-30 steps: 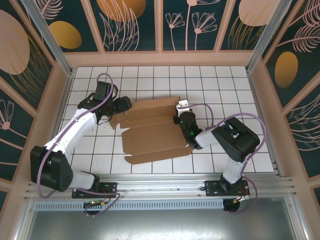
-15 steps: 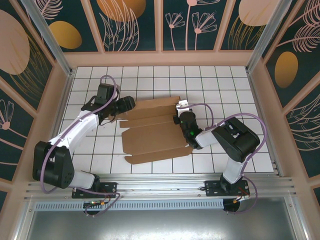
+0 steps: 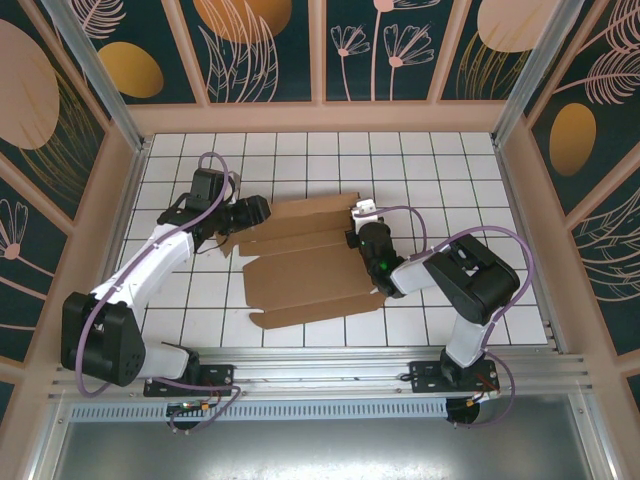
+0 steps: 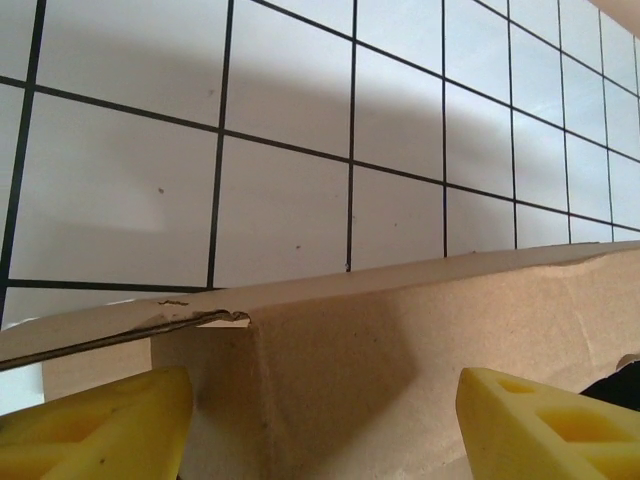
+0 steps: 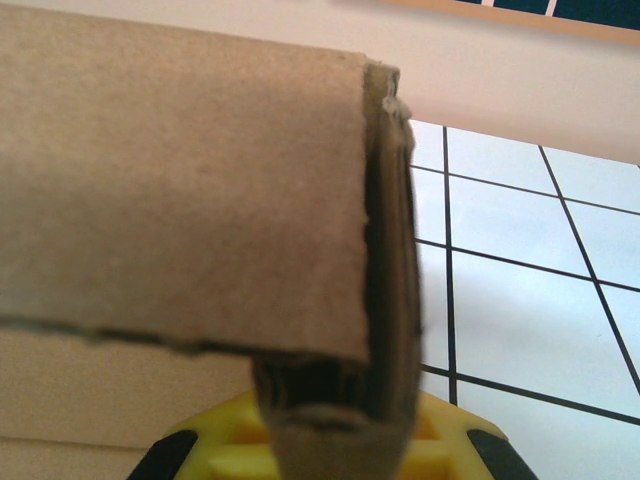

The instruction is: Fold the paper box

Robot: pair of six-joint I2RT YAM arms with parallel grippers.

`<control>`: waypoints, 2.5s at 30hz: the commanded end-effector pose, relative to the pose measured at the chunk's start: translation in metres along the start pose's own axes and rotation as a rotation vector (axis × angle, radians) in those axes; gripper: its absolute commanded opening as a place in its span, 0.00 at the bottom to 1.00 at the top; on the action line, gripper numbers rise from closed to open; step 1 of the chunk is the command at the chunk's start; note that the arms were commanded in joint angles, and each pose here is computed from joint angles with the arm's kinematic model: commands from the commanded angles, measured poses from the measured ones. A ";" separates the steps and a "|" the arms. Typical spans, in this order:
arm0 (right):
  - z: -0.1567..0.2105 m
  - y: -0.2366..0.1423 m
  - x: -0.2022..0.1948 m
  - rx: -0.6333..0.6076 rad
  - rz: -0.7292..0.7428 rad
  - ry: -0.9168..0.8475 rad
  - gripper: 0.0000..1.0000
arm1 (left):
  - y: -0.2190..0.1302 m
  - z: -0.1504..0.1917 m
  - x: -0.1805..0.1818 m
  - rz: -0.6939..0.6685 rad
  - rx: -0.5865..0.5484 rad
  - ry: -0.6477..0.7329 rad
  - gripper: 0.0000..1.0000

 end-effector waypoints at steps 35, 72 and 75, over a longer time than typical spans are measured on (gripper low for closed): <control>0.011 -0.005 -0.004 0.064 0.006 0.016 0.00 | 0.025 0.011 -0.006 0.331 -0.137 -0.102 0.18; 0.005 -0.004 -0.023 0.117 0.058 0.077 0.00 | 0.042 0.014 0.052 -0.150 -0.047 -0.043 0.17; 0.005 -0.004 -0.021 0.116 0.050 0.074 0.00 | 0.056 0.011 0.058 -0.184 -0.031 -0.048 0.26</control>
Point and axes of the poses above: each hand's point on the last joint's axis, 136 mm out from that joint toward the fingers, its own y axis out along the fingers, its own x axis along the line the jaws close on, z = x × y, the point moved 6 cm from there along -y, back along the fingers, and after that the axes turned 11 degrees about y, right-handed, at the moved point
